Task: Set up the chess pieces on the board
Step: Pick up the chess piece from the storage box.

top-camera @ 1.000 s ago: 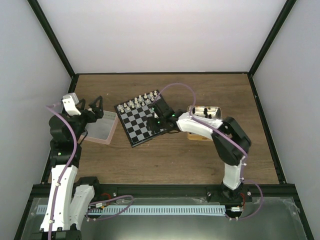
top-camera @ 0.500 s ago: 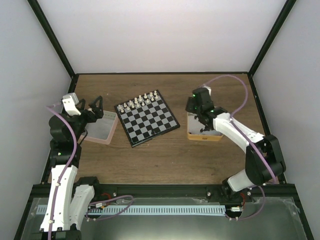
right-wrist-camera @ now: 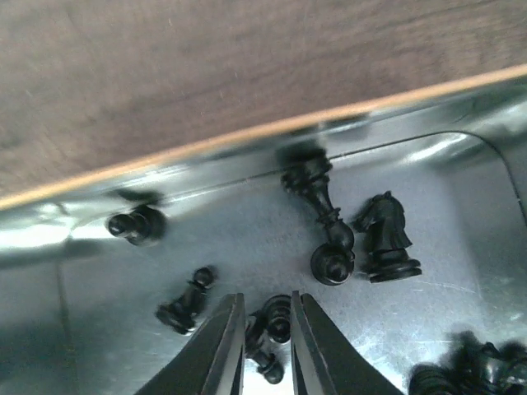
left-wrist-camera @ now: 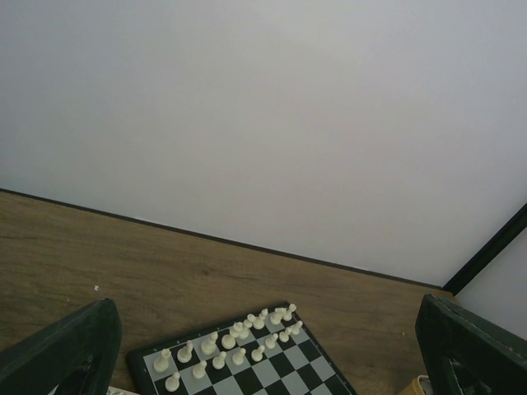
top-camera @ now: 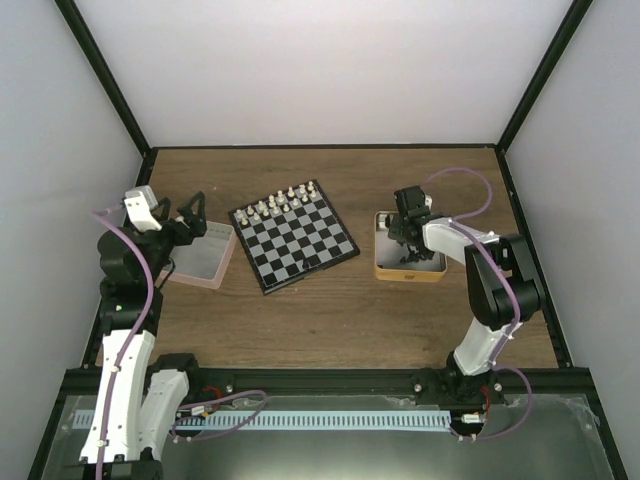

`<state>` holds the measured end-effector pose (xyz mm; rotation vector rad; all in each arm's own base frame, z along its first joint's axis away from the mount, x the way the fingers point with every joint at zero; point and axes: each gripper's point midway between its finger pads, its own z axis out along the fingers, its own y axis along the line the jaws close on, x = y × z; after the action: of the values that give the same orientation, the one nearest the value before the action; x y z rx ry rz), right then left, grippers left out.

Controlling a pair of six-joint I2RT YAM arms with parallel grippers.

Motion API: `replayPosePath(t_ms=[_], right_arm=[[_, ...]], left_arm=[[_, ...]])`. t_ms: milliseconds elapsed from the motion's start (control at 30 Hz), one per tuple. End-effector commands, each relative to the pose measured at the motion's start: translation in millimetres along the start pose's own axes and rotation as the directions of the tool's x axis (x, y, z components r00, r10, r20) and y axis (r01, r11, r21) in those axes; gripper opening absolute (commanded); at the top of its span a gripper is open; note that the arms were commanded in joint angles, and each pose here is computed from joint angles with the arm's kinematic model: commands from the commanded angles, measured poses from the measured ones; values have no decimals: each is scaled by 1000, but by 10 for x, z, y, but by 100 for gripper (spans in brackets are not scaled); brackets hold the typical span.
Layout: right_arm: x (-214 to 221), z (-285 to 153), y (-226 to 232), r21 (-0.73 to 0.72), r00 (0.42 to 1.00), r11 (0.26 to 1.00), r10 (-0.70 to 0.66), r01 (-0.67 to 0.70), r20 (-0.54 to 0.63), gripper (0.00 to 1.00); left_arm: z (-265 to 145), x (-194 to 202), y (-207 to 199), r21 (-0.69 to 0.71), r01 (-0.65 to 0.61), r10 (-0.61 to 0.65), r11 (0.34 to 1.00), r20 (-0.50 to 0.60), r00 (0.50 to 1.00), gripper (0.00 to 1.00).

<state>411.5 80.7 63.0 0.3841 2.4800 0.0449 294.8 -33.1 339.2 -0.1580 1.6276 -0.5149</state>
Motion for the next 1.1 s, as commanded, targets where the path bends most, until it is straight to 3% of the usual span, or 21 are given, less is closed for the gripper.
replayPosePath(t_ms=[0,267,500,633,900,1067], right_arm=[[-105,72,-31,35,1000,999,9,-9,7,14],[-72,236,-65,53,1000,999,11,-10,-16,15],[-25,241,-89,60,1000,998,10,-8,-29,11],[-46,194,-91,59,1000,998,11,-9,-21,1],[-324,-303,71,-27,998,999,26,-24,63,1],[-321,-736,466,-143,995,989,-21,36,101,1]], left_arm=[[-5,-5,25,-9,-14,15,1000,5,1000,100],[-10,-10,24,-10,-15,15,1000,7,1000,100],[-15,-12,23,-10,-15,15,1000,9,1000,100],[-19,-21,17,-9,-16,16,1000,11,1000,100],[-31,-57,-11,-1,-18,18,1000,21,1000,100],[-95,-347,-200,43,-33,30,999,74,997,100]])
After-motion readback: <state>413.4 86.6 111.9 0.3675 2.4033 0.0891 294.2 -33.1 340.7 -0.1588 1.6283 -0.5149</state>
